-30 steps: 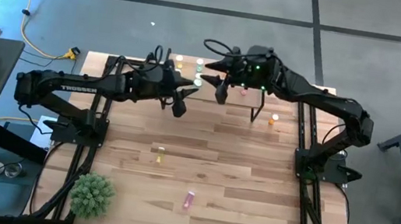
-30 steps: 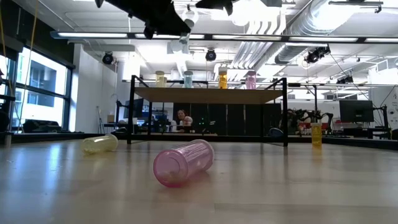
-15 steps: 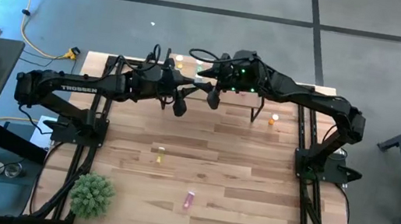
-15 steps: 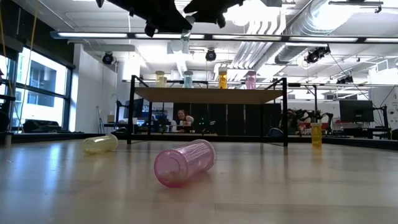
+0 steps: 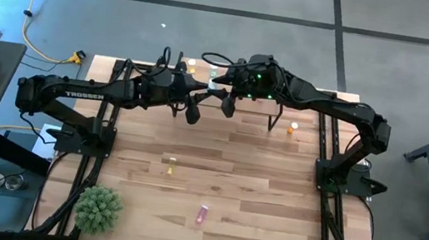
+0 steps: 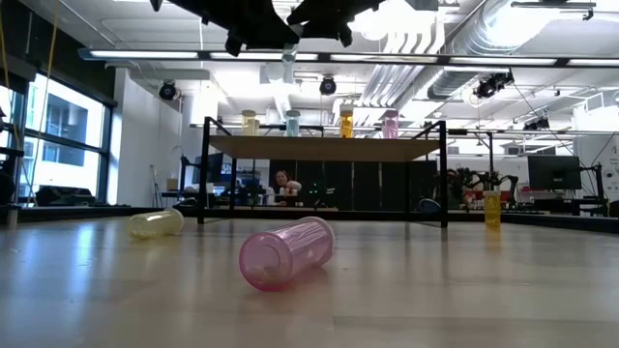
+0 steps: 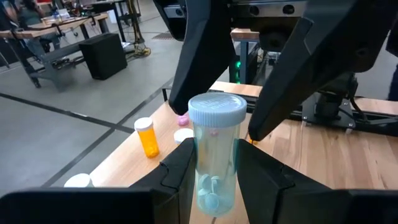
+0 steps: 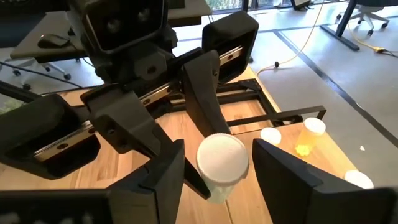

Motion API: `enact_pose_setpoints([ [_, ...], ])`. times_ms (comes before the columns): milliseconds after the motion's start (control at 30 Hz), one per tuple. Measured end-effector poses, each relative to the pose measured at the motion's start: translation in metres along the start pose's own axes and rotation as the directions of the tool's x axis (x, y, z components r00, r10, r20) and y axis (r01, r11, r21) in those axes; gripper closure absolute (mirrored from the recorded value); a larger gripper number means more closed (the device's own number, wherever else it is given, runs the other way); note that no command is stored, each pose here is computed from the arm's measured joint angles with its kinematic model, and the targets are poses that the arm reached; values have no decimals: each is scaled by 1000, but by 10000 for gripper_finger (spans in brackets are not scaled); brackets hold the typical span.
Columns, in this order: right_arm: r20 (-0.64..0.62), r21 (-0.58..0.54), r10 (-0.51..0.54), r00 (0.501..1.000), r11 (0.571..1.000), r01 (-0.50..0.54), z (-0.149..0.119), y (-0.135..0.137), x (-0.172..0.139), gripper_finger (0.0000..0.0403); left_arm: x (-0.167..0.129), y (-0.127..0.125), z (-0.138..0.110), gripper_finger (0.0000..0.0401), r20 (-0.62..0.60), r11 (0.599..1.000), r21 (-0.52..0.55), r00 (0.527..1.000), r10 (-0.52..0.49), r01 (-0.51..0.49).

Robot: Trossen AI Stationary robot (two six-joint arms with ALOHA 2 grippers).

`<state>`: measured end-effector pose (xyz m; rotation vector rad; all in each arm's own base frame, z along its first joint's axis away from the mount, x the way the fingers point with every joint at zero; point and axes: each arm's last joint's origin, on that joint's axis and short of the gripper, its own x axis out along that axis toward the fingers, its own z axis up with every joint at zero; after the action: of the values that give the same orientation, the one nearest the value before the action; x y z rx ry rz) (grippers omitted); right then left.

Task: Pick and place medicine bottles onto shelf by color
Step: Put the blue pill bottle on the shelf aligned with the other blue pill bottles

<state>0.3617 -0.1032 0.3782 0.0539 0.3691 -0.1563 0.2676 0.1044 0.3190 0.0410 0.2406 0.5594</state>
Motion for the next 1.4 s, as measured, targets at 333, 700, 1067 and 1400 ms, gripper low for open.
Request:
enact_pose_setpoints([
  [333,-3,6,-2,1000,1000,2,0,0,0,281,0,0,3,307,32,1000,-9,999,4,-4],
  [700,-3,24,-3,1000,1000,3,0,0,0,293,0,0,3,307,34,1000,-9,999,4,-4],
  [1067,-8,26,-11,1000,1000,11,-1,0,0,295,0,-1,0,262,1,997,-80,1000,-15,15],
  [1400,-36,10,-103,994,995,103,14,-2,-12,295,-12,3,6,180,11,995,-96,1000,-12,13],
])
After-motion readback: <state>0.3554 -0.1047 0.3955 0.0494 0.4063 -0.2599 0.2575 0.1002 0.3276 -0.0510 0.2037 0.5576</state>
